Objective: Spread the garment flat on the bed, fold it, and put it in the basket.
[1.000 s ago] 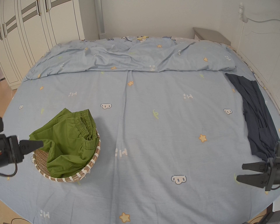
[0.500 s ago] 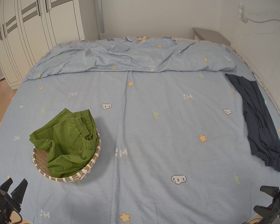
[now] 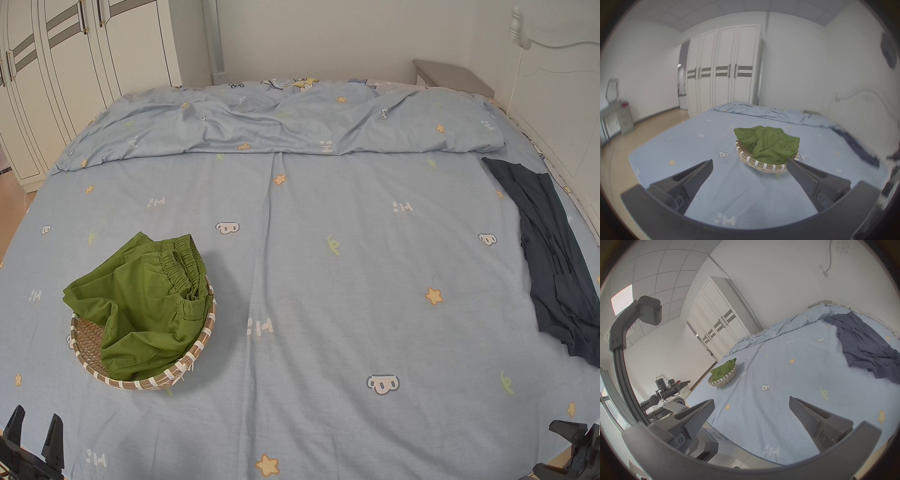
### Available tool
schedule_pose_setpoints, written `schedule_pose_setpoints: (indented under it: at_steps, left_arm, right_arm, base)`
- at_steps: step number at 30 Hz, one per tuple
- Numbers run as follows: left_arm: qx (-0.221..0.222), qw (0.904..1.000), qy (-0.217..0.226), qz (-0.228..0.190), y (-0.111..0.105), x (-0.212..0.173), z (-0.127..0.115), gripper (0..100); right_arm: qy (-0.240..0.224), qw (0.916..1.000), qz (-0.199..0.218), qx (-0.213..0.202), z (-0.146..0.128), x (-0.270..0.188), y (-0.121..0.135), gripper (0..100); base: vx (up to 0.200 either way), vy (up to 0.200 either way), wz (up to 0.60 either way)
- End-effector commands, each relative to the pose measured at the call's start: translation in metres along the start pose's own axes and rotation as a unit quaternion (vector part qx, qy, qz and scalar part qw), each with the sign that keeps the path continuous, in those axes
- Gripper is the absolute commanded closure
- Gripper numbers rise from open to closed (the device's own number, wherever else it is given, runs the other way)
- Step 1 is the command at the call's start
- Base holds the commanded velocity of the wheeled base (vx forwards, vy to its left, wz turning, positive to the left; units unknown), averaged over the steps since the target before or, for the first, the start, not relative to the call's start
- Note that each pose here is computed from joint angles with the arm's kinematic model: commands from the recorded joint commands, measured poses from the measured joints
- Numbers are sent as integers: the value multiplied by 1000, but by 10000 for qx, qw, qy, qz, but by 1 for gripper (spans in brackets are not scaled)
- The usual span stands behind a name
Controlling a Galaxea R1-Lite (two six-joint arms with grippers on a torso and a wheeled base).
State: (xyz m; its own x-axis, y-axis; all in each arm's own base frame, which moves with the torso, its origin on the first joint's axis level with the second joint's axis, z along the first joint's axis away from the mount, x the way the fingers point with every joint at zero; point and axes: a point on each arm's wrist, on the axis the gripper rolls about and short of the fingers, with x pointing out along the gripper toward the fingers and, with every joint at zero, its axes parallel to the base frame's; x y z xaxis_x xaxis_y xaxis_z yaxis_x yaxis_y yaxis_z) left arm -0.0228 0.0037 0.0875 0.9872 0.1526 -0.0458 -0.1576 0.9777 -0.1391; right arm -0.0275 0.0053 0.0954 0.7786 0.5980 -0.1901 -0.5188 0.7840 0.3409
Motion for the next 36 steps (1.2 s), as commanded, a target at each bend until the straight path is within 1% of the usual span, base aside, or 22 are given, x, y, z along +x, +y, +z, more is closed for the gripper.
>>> schedule_pose_setpoints:
  at_steps: [1,2,3,5,6,7,10,12,13,15,17,18,19,20,21,23,26,28,29,31,34,36]
  left_arm:
    - [905,9959,-79,35,1,0,-6,0]
    - [897,9959,-79,35,1,0,-6,0]
    - [897,9959,-79,27,1,0,-6,0]
    - [897,9959,-76,-26,1,0,-6,0]
    - [897,9959,-76,-26,1,0,-6,0]
    - [817,9965,-107,-144,1,0,-7,0]
    - [594,9978,-215,-186,0,-1,-7,0]
    - [505,9980,-302,-219,0,0,-8,0]
    - [505,9980,-302,-219,0,0,-8,0]
    - [473,9981,-315,-237,0,0,-8,0]
    - [474,9981,-307,-244,0,0,-8,0]
    - [483,9981,-299,-243,0,0,-8,0]
    - [493,9980,-282,-264,0,0,-8,0]
    - [552,9975,-261,-353,0,0,-9,0]
    - [641,9961,-177,-575,-1,1,-11,0]
    - [796,9921,-115,-958,-2,0,-12,0]
    - [872,9912,-128,-988,-3,0,-12,0]
    - [864,9912,-135,-996,-3,0,-12,0]
    - [841,9915,-126,-981,-3,0,-12,0]
    - [825,9917,-132,-974,-3,0,-12,0]
    - [825,9917,-132,-974,-3,0,-12,0]
    - [825,9917,-132,-974,-3,0,-12,0]
  right_arm:
    - [-214,9993,-305,8,-2,-2,-1,0]
    - [-221,9992,-327,16,-2,-2,-1,0]
    - [-330,9971,-679,-2,-1,-2,-2,0]
    - [-394,9949,-931,-44,-1,-2,-3,0]
    - [-394,9949,-931,-44,-1,-2,-3,0]
    - [-426,9940,-1003,-135,-1,-2,-4,0]
    - [-456,9928,-1098,-159,-2,-1,-5,0]
    - [-677,9871,-1441,-162,-2,0,-8,0]
    - [-677,9871,-1441,-162,-2,0,-8,0]
    - [-987,9776,-1838,-282,-3,3,-12,0]
    - [-1190,9714,-1992,-508,-4,6,-15,0]
    - [-1310,9654,-2095,-836,-5,8,-17,0]
    - [-1306,9607,-2208,-1062,-4,7,-17,0]
    - [-1168,9556,-2389,-1266,-6,7,-18,0]
    - [-1092,9523,-2514,-1343,-7,7,-19,0]
    - [-1117,9528,-2480,-1352,-6,7,-18,0]
    - [-1048,9530,-2539,-1278,-9,8,-18,0]
    - [-981,9502,-2675,-1261,-11,9,-18,0]
    - [-966,9434,-2921,-1237,-12,9,-17,0]
    - [-1010,9379,-3083,-1225,-12,9,-17,0]
    - [-1451,9322,-3017,-1378,-16,4,-13,0]
    - [-1496,9315,-3040,-1322,-15,4,-14,0]
  base:
    - [0,0,0]
    - [0,0,0]
    - [0,0,0]
    - [0,0,0]
    - [0,0,0]
    - [0,0,0]
    - [0,0,0]
    - [0,0,0]
    - [0,0,0]
    - [0,0,0]
    - [0,0,0]
    - [0,0,0]
    - [0,0,0]
    - [0,0,0]
    - [0,0,0]
    - [0,0,0]
    - [0,0,0]
    - [0,0,0]
    - [0,0,0]
    - [0,0,0]
    - [0,0,0]
    - [0,0,0]
